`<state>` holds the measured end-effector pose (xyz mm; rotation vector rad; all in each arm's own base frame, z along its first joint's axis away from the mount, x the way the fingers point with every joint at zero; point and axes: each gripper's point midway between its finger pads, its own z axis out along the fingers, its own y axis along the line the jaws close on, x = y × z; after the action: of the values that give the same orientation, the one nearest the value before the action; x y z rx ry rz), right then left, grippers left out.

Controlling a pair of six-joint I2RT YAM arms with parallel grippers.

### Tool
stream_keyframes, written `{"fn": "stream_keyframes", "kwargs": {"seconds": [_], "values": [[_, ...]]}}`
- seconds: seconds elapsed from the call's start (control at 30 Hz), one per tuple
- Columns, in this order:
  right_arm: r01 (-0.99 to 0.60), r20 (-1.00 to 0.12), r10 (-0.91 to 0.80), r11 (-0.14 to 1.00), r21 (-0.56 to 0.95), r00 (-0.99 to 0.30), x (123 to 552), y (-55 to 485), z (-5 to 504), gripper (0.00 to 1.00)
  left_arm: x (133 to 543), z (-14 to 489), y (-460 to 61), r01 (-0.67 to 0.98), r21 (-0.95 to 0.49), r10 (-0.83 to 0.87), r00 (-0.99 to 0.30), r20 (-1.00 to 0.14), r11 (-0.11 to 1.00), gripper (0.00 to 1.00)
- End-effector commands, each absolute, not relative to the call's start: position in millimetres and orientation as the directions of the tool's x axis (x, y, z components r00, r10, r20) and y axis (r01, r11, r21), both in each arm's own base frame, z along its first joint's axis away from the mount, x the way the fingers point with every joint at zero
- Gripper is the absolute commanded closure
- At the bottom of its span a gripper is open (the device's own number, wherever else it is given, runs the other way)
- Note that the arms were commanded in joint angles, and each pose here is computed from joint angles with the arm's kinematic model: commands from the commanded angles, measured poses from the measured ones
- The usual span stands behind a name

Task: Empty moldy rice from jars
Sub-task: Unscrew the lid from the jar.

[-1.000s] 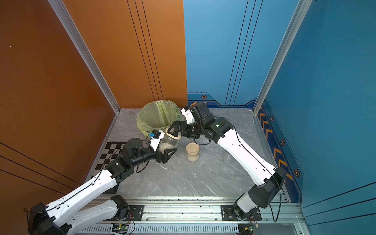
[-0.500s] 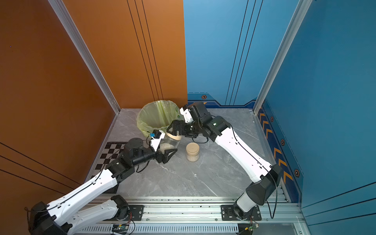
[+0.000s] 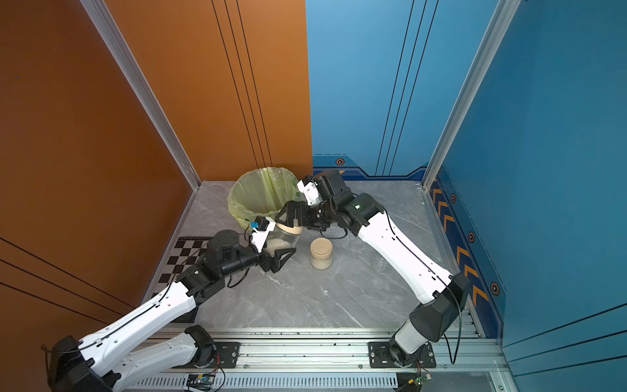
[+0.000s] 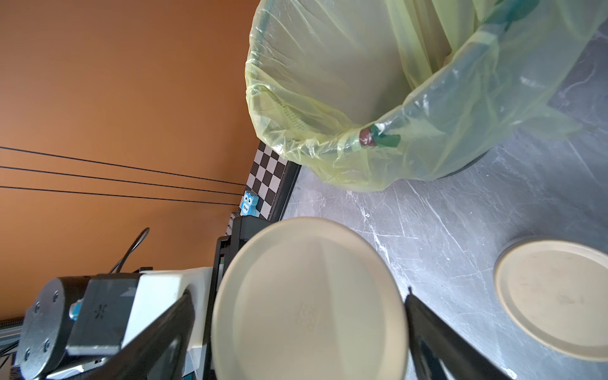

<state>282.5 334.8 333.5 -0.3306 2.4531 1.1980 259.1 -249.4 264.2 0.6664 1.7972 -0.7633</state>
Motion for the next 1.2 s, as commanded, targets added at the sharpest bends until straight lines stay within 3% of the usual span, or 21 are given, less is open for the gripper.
{"fn": "stream_keyframes", "kwargs": {"seconds": [0.0,0.1,0.33,0.77,1.17], "values": [[-0.4,-0.447,-0.065,0.573,0.716,-0.892,276,340,337,0.03,262,317,-251,0.766,-0.167,-0.008,-0.206,-0.978,0.621,1.0],[-0.415,-0.444,-0.092,0.559,0.718,-0.891,266,349,337,0.07,262,317,-251,0.765,-0.167,-0.008,-0.207,-0.978,0.621,1.0],[-0.427,-0.455,-0.098,0.56,0.71,-0.885,269,348,335,0.31,260,325,-253,0.779,-0.167,-0.016,-0.198,-0.98,0.605,1.0],[-0.619,-0.622,-0.144,0.41,0.67,-0.77,278,348,353,0.31,232,346,-268,0.866,-0.236,-0.048,-0.24,-0.97,0.44,1.0],[-0.623,-0.639,-0.1,0.376,0.686,-0.763,290,340,369,0.28,228,338,-261,0.854,-0.242,-0.013,-0.266,-0.964,0.46,1.0]]}}
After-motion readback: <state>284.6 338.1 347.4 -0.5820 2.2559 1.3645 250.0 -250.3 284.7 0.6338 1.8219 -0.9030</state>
